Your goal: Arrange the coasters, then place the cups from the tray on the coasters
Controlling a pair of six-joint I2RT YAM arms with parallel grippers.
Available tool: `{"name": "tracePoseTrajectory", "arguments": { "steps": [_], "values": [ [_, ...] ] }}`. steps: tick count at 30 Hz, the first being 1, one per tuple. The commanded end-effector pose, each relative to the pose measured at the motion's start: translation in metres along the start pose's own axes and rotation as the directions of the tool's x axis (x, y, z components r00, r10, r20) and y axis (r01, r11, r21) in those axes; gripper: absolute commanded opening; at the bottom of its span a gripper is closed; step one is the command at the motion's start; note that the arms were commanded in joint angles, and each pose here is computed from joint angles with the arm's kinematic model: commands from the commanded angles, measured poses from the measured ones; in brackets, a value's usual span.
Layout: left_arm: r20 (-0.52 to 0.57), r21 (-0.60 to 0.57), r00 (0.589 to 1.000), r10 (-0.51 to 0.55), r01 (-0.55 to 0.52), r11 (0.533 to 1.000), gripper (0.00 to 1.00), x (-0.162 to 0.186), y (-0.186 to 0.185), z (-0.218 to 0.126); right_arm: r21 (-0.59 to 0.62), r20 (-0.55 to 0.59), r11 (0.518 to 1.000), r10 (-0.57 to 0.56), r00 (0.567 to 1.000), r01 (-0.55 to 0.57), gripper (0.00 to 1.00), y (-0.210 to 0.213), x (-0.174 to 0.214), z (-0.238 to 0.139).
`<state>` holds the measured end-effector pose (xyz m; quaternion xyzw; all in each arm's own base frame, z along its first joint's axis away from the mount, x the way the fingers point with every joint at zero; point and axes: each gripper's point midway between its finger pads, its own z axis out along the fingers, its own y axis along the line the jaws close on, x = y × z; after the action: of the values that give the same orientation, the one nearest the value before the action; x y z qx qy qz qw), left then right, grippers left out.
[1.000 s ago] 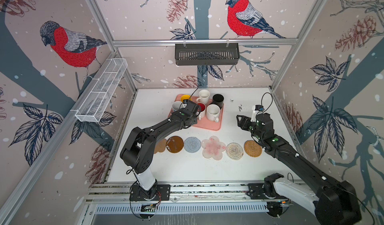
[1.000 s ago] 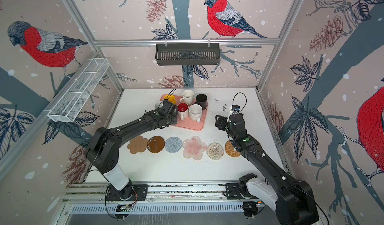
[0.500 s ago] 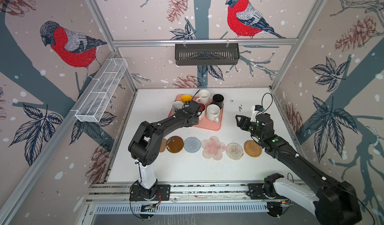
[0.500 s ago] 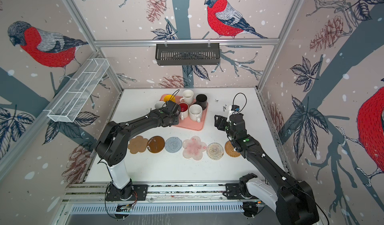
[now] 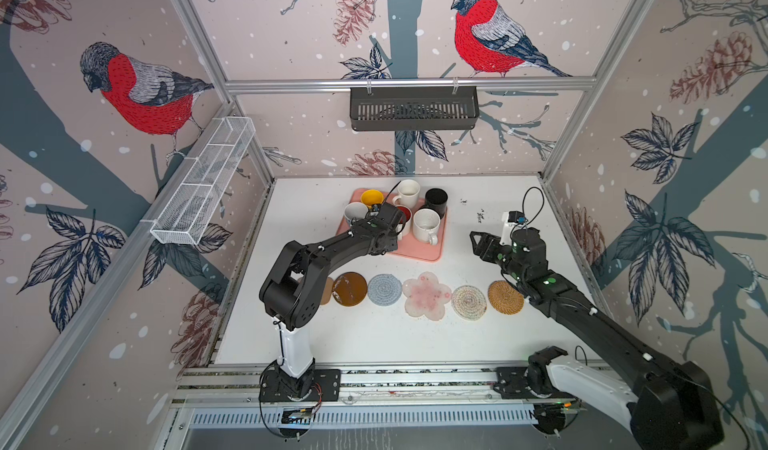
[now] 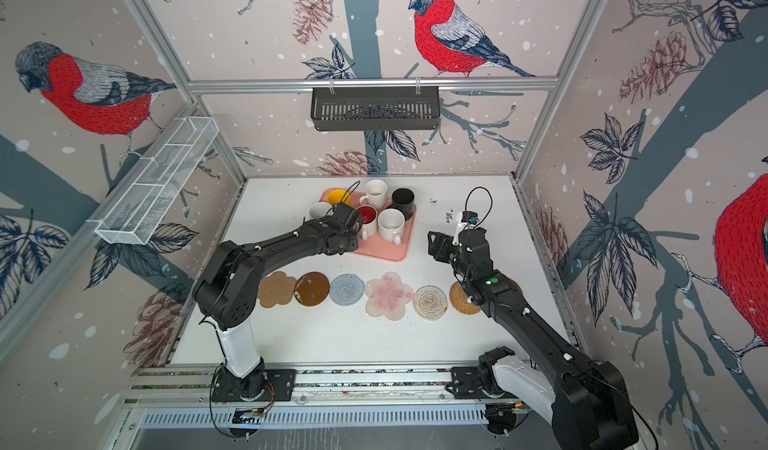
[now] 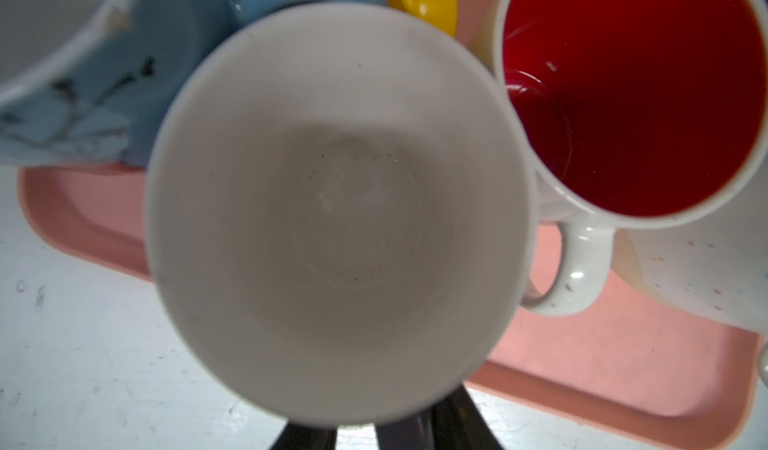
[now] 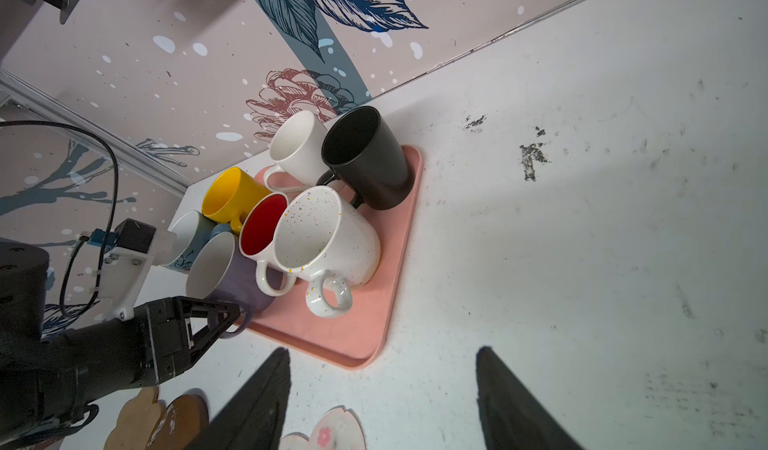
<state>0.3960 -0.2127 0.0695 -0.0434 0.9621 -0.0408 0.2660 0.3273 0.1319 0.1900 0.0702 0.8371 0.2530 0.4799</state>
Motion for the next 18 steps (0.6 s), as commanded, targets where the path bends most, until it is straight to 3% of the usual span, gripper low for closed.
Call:
{"name": "tracePoseTrajectory", "arguments": {
  "steps": [1,11,18],
  "values": [
    [0.005,-0.015,1.0,-0.004,0.004,1.0,0.32,-0.001,0.003,-0.002,-0.033,0.021,0.999,0.012,1.0,-0.012,0.71,0.008,-0.006,0.0],
    [0.007,-0.044,1.0,-0.005,0.005,0.999,0.26,0.002,0.013,-0.009,-0.051,0.021,0.999,0.011,1.0,-0.01,0.71,0.012,-0.006,-0.002],
    [-0.005,-0.044,1.0,-0.003,0.003,0.999,0.34,0.005,0.011,-0.002,-0.05,0.024,0.999,0.011,1.0,-0.01,0.71,0.012,-0.006,-0.002]
  ]
}}
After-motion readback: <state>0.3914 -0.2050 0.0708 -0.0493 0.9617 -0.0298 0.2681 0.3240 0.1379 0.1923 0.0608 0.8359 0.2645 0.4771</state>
